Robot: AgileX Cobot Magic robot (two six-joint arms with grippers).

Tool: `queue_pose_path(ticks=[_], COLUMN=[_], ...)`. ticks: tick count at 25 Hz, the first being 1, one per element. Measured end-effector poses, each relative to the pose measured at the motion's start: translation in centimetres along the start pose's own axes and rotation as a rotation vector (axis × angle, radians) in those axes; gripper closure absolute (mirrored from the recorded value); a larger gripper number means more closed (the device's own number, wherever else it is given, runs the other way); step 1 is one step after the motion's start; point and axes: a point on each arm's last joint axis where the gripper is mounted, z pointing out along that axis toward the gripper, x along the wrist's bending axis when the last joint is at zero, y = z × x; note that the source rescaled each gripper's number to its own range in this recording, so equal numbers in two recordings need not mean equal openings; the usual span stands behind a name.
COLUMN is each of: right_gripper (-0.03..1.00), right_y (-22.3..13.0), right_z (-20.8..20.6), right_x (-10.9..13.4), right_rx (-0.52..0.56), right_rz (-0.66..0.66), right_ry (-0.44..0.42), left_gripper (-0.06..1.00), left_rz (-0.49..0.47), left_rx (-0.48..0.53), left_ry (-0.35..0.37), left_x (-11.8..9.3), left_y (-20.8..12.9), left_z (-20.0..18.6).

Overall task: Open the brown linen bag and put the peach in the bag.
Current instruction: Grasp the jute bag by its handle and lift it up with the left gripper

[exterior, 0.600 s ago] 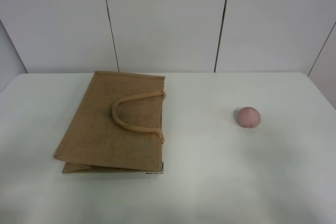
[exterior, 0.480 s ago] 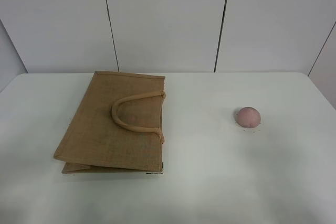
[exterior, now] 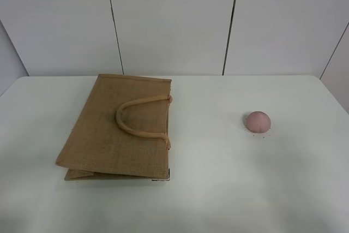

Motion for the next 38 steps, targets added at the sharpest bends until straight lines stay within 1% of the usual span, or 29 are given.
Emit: queue_pose_path(ticks=[4, 7, 9, 12, 14, 18, 22, 25, 28, 29, 31, 33, 35, 38], right_gripper=[-0.03, -0.03, -0.03, -0.03, -0.03, -0.03, -0.03, -0.03, -0.03, -0.03, -0.03, -0.03, -0.03, -0.03], right_y=[0.0, 0.0, 0.0, 0.0, 0.0, 0.0, 0.0, 0.0, 0.0, 0.0, 0.0, 0.0, 0.0, 0.0], right_z=[0.0, 0.0, 0.0, 0.0, 0.0, 0.0, 0.0, 0.0, 0.0, 0.0, 0.0, 0.0, 0.0, 0.0], right_x=[0.0, 0.0, 0.0, 0.0, 0.0, 0.0, 0.0, 0.0, 0.0, 0.0, 0.0, 0.0, 0.0, 0.0], right_rx=[-0.001, -0.001, -0.001, -0.001, -0.001, -0.001, -0.001, -0.001, -0.001, -0.001, -0.001, -0.001, -0.001, -0.001], right_rz=[0.000, 0.000, 0.000, 0.000, 0.000, 0.000, 0.000, 0.000, 0.000, 0.000, 0.000, 0.000, 0.000, 0.000], right_ry=[0.000, 0.000, 0.000, 0.000, 0.000, 0.000, 0.000, 0.000, 0.000, 0.000, 0.000, 0.000, 0.000, 0.000], left_gripper=[-0.06, -0.06, -0.06, -0.06, -0.06, -0.06, -0.06, -0.06, -0.06, -0.06, -0.06, -0.06, -0.06, -0.06], left_rz=[-0.006, -0.010, -0.012, -0.015, -0.017, -0.020, -0.040, -0.054, -0.046, -0.037, -0.016, -0.004, -0.002, -0.008], left_rx=[0.156, 0.259, 0.319, 0.436, 0.493, 0.569, 0.623, 0.665, 0.699, 0.706, 0.705, 0.700, 0.709, 0.731], left_ry=[-0.001, -0.001, -0.001, -0.001, -0.001, -0.001, -0.012, -0.031, -0.057, -0.067, -0.088, -0.104, -0.105, -0.074], left_x=[0.1, 0.2, 0.3, 0.5, 0.6, 0.8, 0.8, -0.4, -3.2, -4.5, -7.0, -8.9, -10.0, -10.2], left_y=[5.2, 9.6, 12.3, 16.0, 17.8, 20.6, 21.8, 21.9, 21.6, 21.4, 21.1, 20.8, 20.4, 19.6], left_z=[1.8, 4.9, 7.6, 13.0, 16.6, 23.7, 29.6, 32.7, 34.6, 35.1, 35.8, 36.7, 37.5, 38.8])
